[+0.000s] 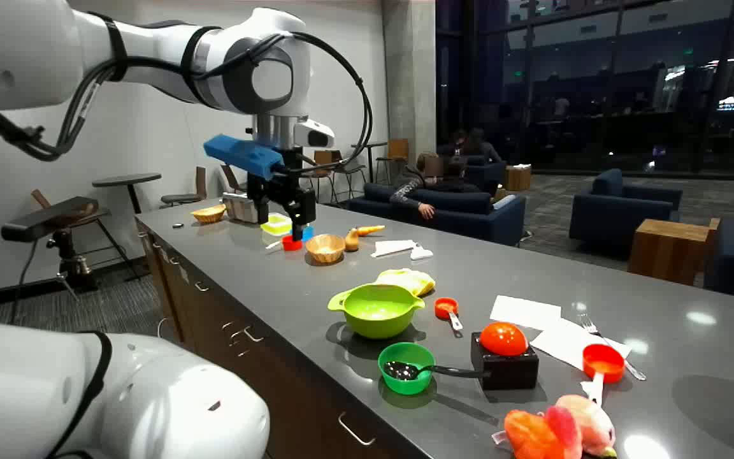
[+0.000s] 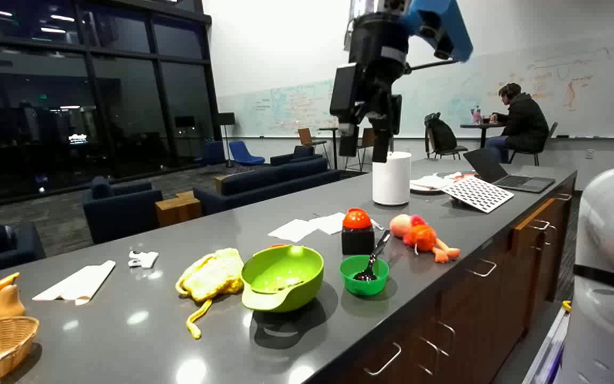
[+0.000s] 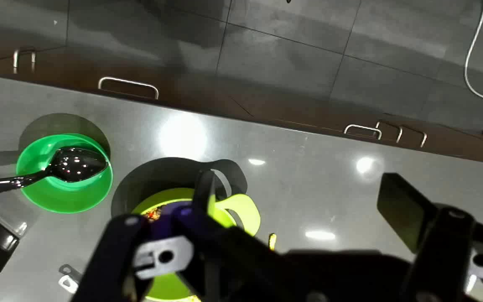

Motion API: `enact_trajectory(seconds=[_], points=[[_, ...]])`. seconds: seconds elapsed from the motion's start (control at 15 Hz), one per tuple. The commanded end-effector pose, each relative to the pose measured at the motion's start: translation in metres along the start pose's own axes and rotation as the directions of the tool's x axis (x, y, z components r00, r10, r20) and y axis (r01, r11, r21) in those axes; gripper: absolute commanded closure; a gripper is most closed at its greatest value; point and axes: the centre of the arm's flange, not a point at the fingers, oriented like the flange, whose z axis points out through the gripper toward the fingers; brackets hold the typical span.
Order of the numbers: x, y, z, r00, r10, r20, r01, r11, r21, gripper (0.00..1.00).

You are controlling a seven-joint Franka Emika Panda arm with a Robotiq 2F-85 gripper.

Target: Empty the contents of the smaller measuring cup into the green bowl

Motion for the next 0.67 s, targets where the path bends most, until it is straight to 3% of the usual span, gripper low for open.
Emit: enact_trajectory(seconds=[0.0, 0.33, 0.6], points=[[0.000, 0.000, 0.000, 1.000, 0.000, -0.002, 0.000, 1.000, 0.000, 0.00], [0.000, 0.000, -0.001, 1.000, -0.001, -0.003, 0.001, 1.000, 0.000, 0.00], [0.009, 0.035, -0.004, 0.997, -0.047, 0.068, 0.053, 0.995, -0.084, 0.00]])
